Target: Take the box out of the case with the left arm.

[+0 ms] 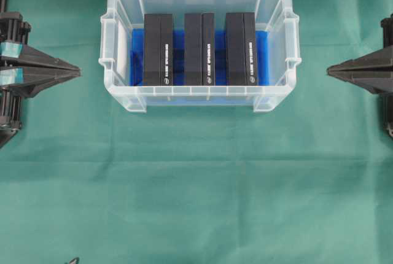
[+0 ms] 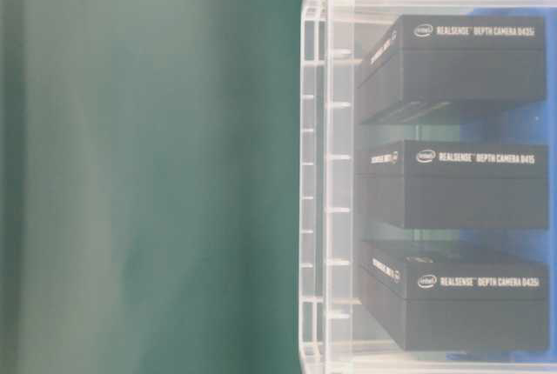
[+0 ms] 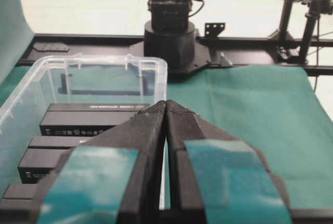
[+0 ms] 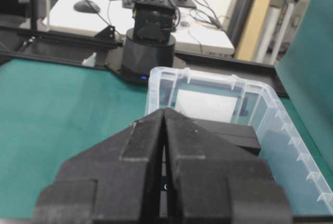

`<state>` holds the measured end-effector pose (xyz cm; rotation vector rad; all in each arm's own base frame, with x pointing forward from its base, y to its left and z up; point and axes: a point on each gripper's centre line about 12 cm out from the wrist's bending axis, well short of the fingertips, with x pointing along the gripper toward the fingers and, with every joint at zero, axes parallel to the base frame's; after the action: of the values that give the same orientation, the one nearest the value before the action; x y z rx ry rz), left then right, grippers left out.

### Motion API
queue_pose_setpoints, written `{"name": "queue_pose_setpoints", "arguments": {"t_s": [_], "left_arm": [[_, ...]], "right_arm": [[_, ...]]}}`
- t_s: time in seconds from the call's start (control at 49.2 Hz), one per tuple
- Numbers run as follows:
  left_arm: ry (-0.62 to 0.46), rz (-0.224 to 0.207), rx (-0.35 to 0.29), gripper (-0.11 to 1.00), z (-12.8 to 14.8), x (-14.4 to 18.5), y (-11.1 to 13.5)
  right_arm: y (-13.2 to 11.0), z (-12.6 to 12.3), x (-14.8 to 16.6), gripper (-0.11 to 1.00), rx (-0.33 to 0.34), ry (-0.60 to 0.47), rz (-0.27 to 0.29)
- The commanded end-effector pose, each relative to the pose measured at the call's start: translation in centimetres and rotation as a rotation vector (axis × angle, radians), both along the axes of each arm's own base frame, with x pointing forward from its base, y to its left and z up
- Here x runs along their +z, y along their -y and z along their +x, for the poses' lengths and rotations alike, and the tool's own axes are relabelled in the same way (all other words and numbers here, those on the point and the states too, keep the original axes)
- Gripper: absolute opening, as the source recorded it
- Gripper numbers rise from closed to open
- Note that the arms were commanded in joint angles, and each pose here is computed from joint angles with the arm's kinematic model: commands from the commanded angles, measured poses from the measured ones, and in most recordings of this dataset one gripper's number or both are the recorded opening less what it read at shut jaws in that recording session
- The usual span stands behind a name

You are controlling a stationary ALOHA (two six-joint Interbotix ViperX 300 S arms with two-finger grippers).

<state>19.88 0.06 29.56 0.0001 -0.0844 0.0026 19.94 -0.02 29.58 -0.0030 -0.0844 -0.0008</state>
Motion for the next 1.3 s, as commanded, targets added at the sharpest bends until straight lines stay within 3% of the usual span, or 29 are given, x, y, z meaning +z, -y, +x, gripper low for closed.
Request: {"name": "queue_pose_setpoints", "arguments": {"t_s": [0.0, 0.284, 0.467, 0.63, 0.792, 1.158, 1.28], "left_arm": [[-0.006, 0.017, 0.006, 0.02, 0.2, 0.5, -0.1], [-0.005, 0.006, 0.016, 0.02, 0.1, 1.4, -0.4], [0.037, -0.019, 0.016, 0.02, 0.1, 6.1, -0.4], [-0.033, -0.017, 0.021, 0.02, 0.0, 10.0, -0.4], [-0.038, -0.018, 0.026, 0.02, -0.6, 13.7, -0.5], [-0.122, -0.031, 0.028, 0.02, -0.4, 13.2, -0.5], [-0.223, -0.072, 0.033, 0.02, -0.6, 12.5, -0.5]], "right_arm": [[0.0, 0.1, 0.2, 0.00, 0.000, 0.003, 0.006], [0.0, 0.4, 1.2, 0.00, 0.000, -0.038, 0.015], [0.0, 0.7, 5.6, 0.00, 0.002, -0.003, 0.014], [0.0, 1.0, 9.3, 0.00, 0.000, -0.063, 0.015], [0.0, 1.3, 12.5, 0.00, -0.001, -0.103, 0.014], [0.0, 1.6, 12.6, 0.00, -0.002, -0.172, 0.026], [0.0, 1.5, 12.2, 0.00, -0.004, -0.267, 0.060]]}}
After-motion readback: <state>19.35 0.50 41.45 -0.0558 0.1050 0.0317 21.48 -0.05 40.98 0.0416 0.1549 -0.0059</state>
